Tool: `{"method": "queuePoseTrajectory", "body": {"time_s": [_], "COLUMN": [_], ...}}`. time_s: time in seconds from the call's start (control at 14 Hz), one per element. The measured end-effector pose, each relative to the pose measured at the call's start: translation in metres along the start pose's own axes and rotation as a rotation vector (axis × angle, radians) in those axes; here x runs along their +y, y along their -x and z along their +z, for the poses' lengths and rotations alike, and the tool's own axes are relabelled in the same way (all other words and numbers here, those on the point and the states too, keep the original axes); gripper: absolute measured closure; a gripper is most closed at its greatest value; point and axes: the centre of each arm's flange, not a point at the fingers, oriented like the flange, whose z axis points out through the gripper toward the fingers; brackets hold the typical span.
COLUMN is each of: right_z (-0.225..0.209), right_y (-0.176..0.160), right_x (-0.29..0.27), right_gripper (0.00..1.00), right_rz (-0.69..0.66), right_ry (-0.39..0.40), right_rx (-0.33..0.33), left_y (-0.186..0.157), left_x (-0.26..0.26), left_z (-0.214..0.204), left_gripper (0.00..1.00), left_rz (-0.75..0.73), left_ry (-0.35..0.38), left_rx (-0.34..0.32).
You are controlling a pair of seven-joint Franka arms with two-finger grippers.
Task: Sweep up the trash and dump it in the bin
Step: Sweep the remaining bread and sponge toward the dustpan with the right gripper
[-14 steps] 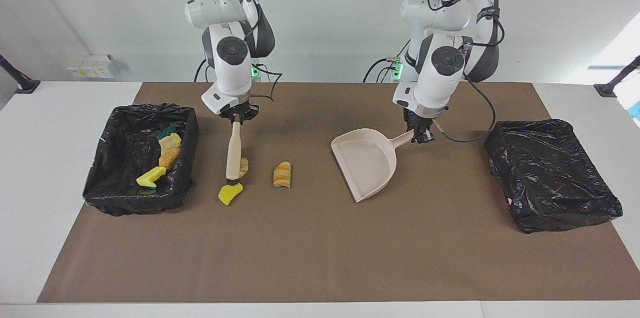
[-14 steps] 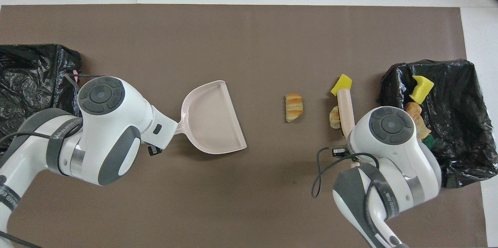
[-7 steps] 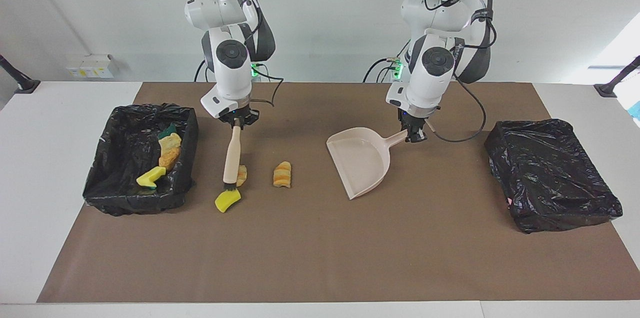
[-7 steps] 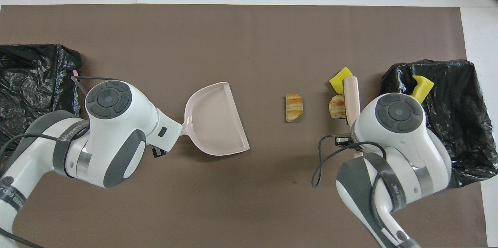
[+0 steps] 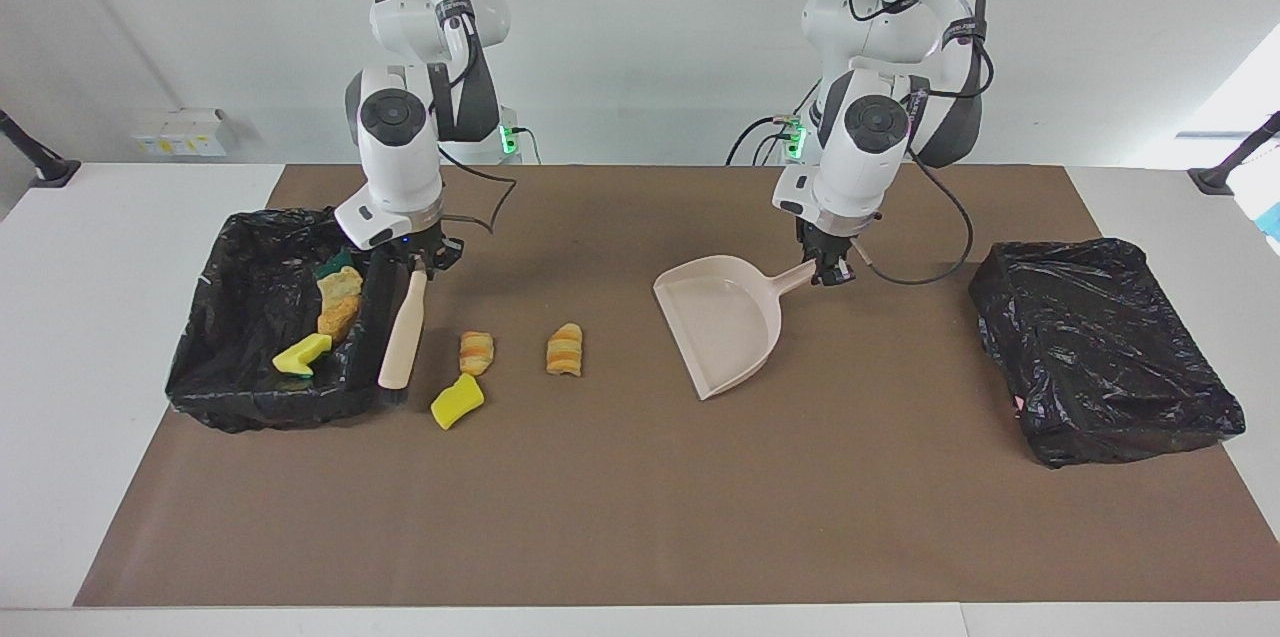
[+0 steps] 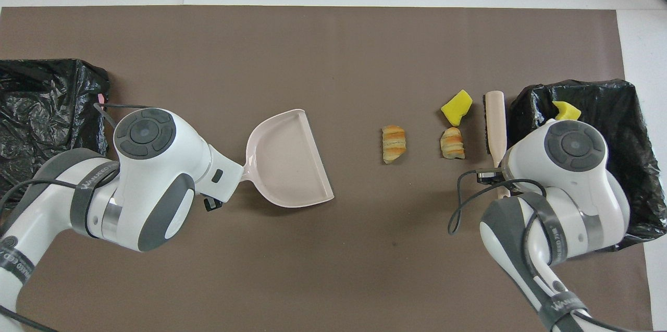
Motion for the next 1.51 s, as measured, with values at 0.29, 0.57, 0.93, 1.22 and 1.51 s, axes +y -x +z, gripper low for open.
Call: {"method": "queuePoseTrajectory", "body": {"time_s": [0.29,0.57,0.93,1.22,1.51], "right_z": [0.009,-0.008,-0.025,-0.049,-0.091], "right_y": [-0.011,0.0,0.023,0.031,0.024], "right_x": [-0.071,-0.145,-0.221,-0.255,-0.265], "right_gripper": [0.74,0.74,0.74,0.74,0.74], "right_rz": [-0.118,-0.148,-0.199,-0.181,-0.152], "right_ry": [-0.05,-0.198,-0.411,-0.644,-0.747], "right_rx": [0.008,-0.023,-0.081,-0.113,-0.136], "left_y": [0.001,0.001,0.001,0.003,0.004], "left_x": [0.001,0.001,0.002,0.003,0.003], "left_z": [0.001,0.001,0.0,0.003,0.003], "left_gripper": [0.68,0.68,0.68,0.68,0.68], "left_rz": [-0.006,-0.008,-0.013,-0.021,-0.039], "left_ry": [0.002,0.002,0.001,0.005,0.01], "left_rx": [-0.001,-0.001,-0.001,-0.004,0.004]}}
